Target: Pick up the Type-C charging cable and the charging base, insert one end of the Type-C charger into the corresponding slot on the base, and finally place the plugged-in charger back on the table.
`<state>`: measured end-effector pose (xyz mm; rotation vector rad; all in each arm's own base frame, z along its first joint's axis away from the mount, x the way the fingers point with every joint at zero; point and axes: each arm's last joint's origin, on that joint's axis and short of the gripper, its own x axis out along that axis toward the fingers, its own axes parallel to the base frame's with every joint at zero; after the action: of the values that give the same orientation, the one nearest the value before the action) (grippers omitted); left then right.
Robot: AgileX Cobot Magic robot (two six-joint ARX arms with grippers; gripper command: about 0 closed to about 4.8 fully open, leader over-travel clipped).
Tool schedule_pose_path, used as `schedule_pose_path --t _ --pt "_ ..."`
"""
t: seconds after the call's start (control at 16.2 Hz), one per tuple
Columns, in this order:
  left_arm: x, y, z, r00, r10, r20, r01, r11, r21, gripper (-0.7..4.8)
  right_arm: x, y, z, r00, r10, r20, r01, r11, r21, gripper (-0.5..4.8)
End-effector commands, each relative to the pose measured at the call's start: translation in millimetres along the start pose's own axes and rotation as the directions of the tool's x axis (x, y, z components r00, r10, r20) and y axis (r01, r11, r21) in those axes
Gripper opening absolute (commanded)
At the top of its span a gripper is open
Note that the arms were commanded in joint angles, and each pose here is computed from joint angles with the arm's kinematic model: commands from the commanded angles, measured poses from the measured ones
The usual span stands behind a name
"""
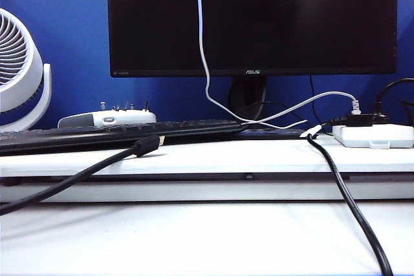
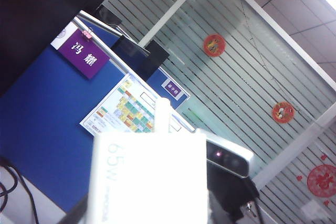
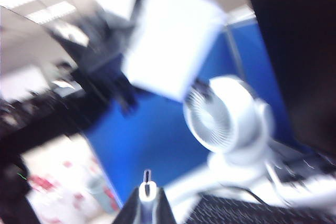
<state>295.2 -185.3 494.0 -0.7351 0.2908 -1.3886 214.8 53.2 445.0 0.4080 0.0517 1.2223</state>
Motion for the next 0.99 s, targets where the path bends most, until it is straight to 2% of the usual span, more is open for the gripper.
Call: schedule_pose_path --t 0.06,0.12,0.25,0.31,0.55,0.86,0.99 --pt "4.8 -4.7 0.8 0.995 0.034 0.092 -0.031 0.999 -0.036 0.51 24.7 2.6 -4.2 0.995 0.100 0.021 -0.101 0.994 0.040 -0.01" --pt "9.6 -6.2 -2.5 0.993 0.042 0.108 -0.037 0.998 -0.044 0.51 38.2 2.2 -10.4 0.992 0.129 0.020 -0.130 0.990 0.058 -0.01" --pt "10.6 -4.1 -4.2 0.996 0.035 0.079 -0.035 0.999 -0.010 0.48 50.9 0.4 -15.1 0.988 0.149 0.040 -0.150 0.987 0.052 -0.01" --pt "10.7 -1.0 -6.0 0.996 0.058 0.066 -0.056 0.998 -0.036 0.47 55.6 -3.6 -14.9 0.986 0.150 0.077 -0.155 0.986 0.062 -0.01" --pt "10.8 -0.3 -6.9 0.997 0.061 0.053 -0.059 0.997 -0.046 0.47 63.4 -16.5 -18.2 0.983 0.146 0.111 -0.155 0.985 0.074 -0.01" --pt "11.2 -3.8 -8.7 1.000 -0.013 -0.024 0.012 0.998 -0.066 0.38 75.3 -26.1 -26.1 0.981 0.139 0.133 -0.154 0.983 0.105 -0.01" --pt "11.2 -3.8 -8.9 0.999 -0.016 -0.029 0.014 0.998 -0.066 0.21 75.6 -26.7 -26.2 0.981 0.137 0.136 -0.152 0.982 0.108 -0.01"
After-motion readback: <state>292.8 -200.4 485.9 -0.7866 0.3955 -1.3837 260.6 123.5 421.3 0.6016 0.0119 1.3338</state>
